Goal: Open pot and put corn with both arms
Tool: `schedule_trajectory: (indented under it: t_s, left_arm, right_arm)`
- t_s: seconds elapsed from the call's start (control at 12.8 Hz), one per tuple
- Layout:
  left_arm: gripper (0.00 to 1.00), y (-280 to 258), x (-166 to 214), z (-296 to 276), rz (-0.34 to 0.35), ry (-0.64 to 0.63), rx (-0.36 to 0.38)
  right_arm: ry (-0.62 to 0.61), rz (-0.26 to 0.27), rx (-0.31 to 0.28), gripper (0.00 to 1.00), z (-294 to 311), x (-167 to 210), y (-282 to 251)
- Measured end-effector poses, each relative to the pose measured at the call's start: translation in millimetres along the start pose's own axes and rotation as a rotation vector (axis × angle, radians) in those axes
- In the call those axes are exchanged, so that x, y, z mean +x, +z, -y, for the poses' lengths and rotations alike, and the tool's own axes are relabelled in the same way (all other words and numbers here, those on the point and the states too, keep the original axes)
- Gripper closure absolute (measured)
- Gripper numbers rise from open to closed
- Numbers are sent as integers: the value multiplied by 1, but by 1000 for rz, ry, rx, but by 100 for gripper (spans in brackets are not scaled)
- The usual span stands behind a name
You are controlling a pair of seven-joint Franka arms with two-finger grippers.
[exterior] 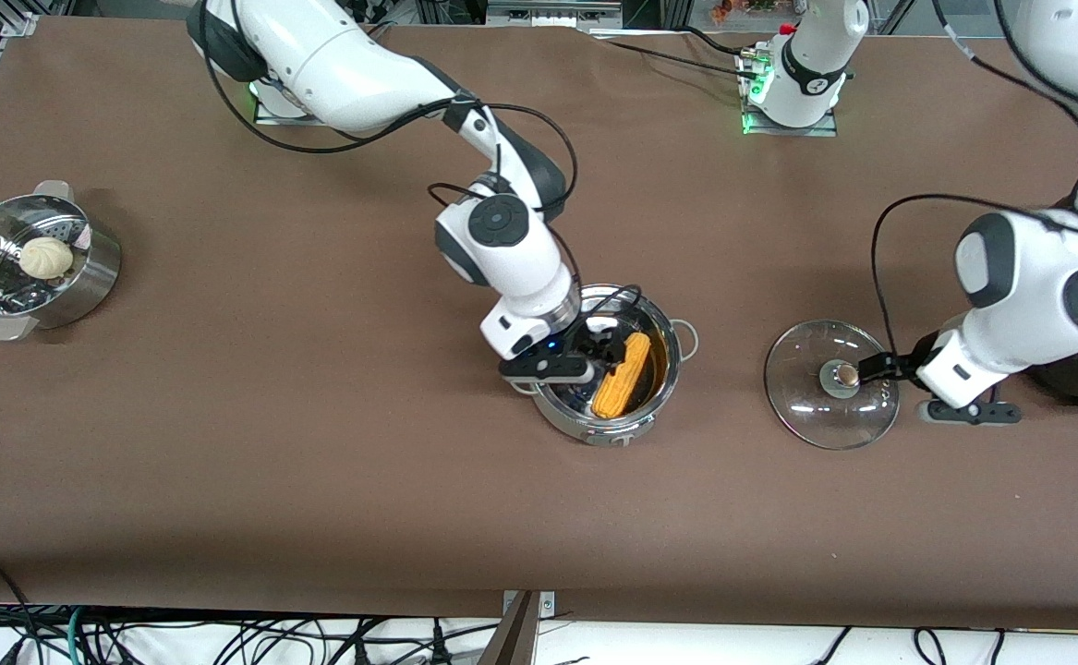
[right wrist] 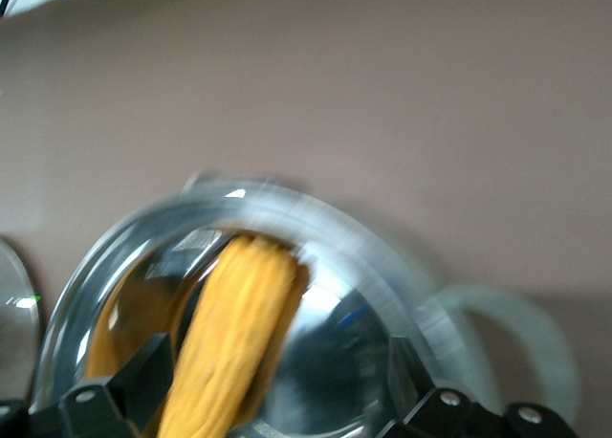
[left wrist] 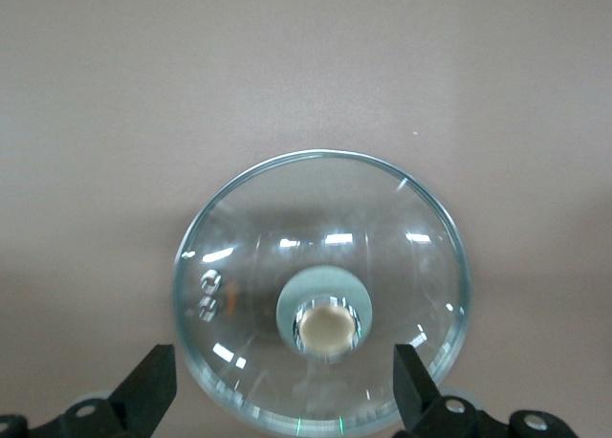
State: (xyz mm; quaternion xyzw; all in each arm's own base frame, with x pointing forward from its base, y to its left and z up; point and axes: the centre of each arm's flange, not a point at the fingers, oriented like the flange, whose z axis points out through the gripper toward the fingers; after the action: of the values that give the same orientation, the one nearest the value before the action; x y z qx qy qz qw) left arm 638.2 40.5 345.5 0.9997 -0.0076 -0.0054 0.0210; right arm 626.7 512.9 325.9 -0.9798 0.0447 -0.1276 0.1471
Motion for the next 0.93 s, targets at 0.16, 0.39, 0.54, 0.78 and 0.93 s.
schedule_trajectory:
  t_s: [0.16, 0.39, 0.54, 0.78, 0.93]
  left_arm:
    - [0, -62, -14, -5, -20, 4, 19]
    - [0, -129, -39, -13, -37, 2, 40]
    - [0, -156, -47, -18, -35, -14, 45]
    - [0, -195, -53, -38, -1, 0, 44]
    - [0, -232, -61, -48, 19, 12, 45]
  right_arm:
    - [5, 28, -66, 0, -51, 56, -51]
    - [69, 114, -86, 0, -128, 114, -126]
    - [46, 198, -147, 0, -188, 136, -159]
    - [-25, 254, -190, 0, -259, 158, -209]
    - [-4, 252, -208, 0, -292, 164, -242]
